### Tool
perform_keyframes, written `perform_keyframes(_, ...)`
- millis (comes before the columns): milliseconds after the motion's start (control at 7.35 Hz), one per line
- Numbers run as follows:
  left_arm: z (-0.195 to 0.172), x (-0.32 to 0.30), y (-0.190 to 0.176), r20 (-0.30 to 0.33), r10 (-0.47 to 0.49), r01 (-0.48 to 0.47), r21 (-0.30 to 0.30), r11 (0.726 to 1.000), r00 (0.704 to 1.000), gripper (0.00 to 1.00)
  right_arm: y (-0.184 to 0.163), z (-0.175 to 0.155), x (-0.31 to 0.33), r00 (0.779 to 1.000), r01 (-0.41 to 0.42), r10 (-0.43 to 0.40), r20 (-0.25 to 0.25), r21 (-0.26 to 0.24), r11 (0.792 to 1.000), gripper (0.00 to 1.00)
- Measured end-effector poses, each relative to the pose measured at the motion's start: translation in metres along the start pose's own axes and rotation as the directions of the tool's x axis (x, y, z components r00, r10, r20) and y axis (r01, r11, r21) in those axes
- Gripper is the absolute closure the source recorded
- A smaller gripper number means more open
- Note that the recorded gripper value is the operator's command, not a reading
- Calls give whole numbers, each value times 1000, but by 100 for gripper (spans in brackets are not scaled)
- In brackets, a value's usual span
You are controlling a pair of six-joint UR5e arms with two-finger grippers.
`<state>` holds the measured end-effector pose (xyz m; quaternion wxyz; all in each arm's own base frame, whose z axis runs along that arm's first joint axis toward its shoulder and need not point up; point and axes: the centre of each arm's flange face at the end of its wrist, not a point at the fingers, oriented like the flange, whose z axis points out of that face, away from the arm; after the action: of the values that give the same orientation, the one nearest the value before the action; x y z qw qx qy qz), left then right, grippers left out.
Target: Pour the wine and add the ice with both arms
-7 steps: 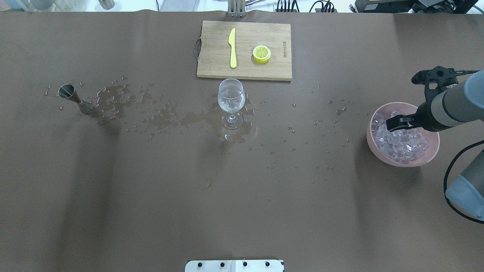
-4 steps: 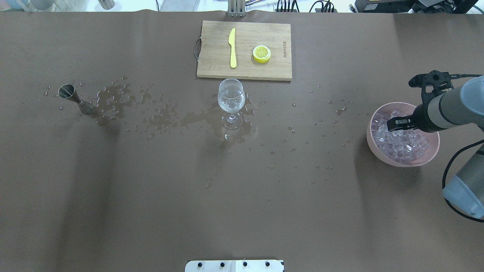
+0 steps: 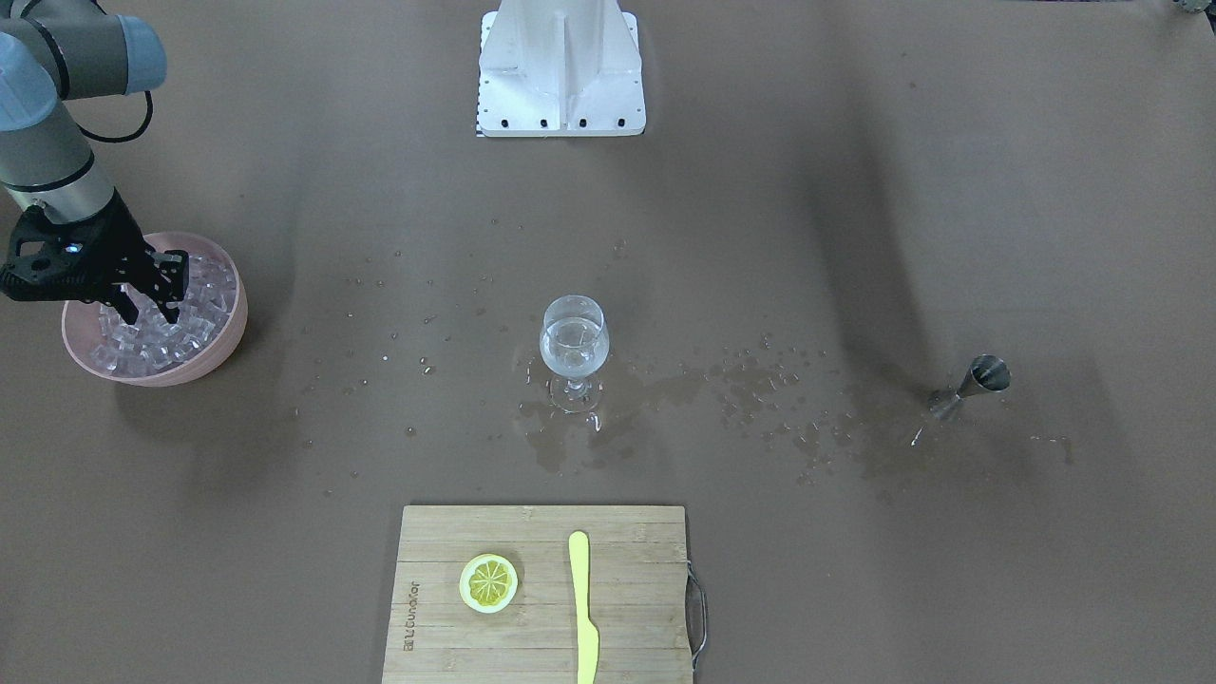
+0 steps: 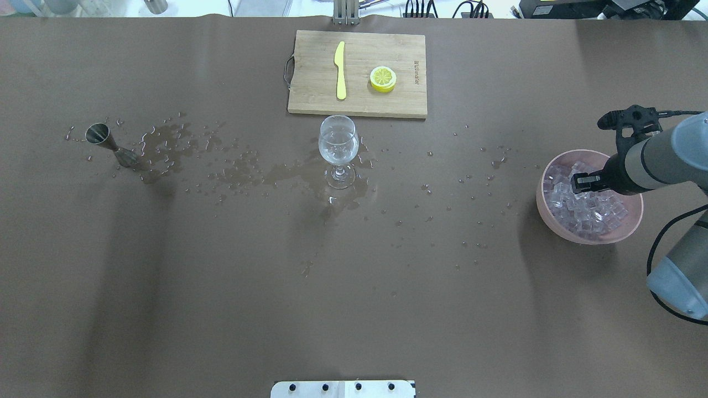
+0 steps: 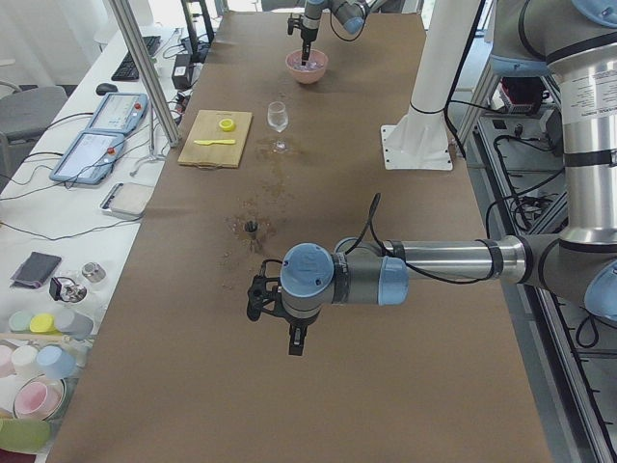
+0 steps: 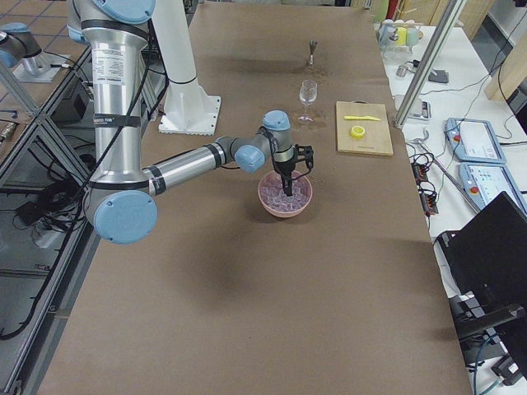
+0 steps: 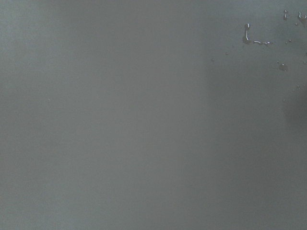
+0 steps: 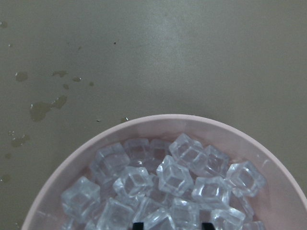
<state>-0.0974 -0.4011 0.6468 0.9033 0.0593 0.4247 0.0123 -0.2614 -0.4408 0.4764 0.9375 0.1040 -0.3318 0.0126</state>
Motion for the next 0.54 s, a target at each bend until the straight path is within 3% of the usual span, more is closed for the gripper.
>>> perform_keyframes(544,3,-3,1,-1,-5,5,-4,1000,1000,2,4,6,-7,1000,11,-11,2,-11,1000,48)
